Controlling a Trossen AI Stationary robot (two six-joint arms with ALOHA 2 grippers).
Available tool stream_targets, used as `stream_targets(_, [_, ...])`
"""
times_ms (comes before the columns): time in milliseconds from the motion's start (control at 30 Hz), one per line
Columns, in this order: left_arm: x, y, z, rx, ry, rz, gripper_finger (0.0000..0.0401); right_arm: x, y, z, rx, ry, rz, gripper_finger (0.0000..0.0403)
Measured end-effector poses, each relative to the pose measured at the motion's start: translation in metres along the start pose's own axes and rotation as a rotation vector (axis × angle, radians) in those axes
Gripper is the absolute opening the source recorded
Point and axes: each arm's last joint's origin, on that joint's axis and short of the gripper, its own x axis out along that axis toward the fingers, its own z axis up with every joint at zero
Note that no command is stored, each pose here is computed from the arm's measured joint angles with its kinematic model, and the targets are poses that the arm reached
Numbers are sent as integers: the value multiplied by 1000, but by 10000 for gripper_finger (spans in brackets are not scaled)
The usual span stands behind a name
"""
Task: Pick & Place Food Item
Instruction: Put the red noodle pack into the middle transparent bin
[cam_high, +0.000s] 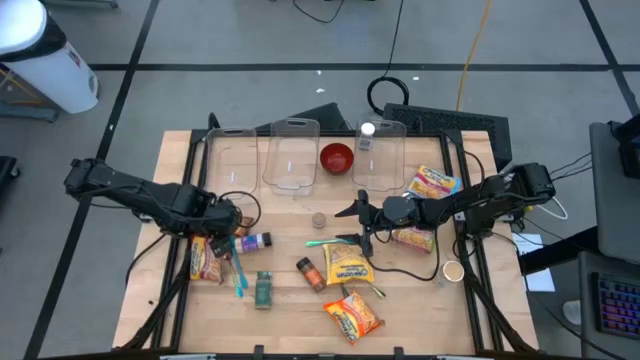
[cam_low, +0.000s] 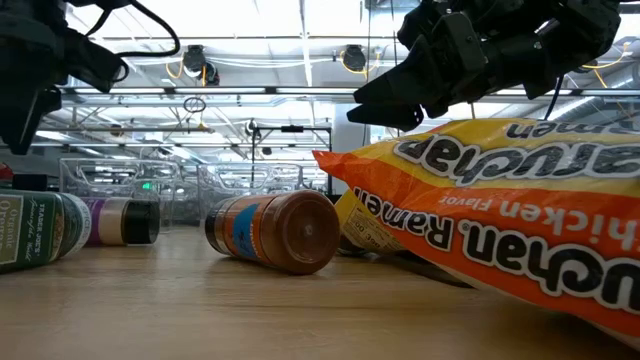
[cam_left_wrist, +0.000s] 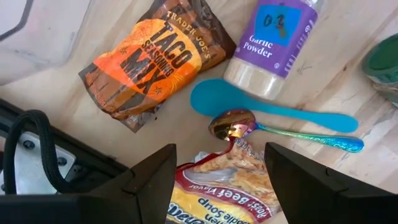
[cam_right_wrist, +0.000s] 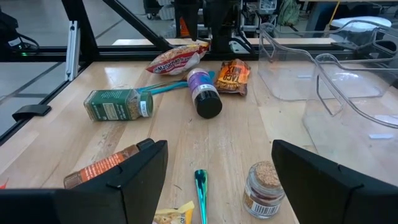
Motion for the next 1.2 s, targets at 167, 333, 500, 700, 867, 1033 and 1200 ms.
stream_targets(167, [10,-1,1,-12,39,18,253,0,0,0,0,0,0,279])
stream_targets(333, [31,-1,1,-21,91,4,253,0,0,0,0,1,0,279])
stream_targets(500, [40,1,1,-32,92,-1,253,0,0,0,0,0,0,279])
stream_targets(700, [41,0,0,-39,112,-17,238,0,0,0,0,0,0,279])
stream_targets(867, [41,1,0,-40,120,-15,174,0,0,0,0,0,0,279])
stream_targets(1033, [41,1,-1,-38,122,-17,96,0,0,0,0,1,0,279])
stream_targets(1200, [41,1,0,-34,153,-46,27,0,0,0,0,1,0,279])
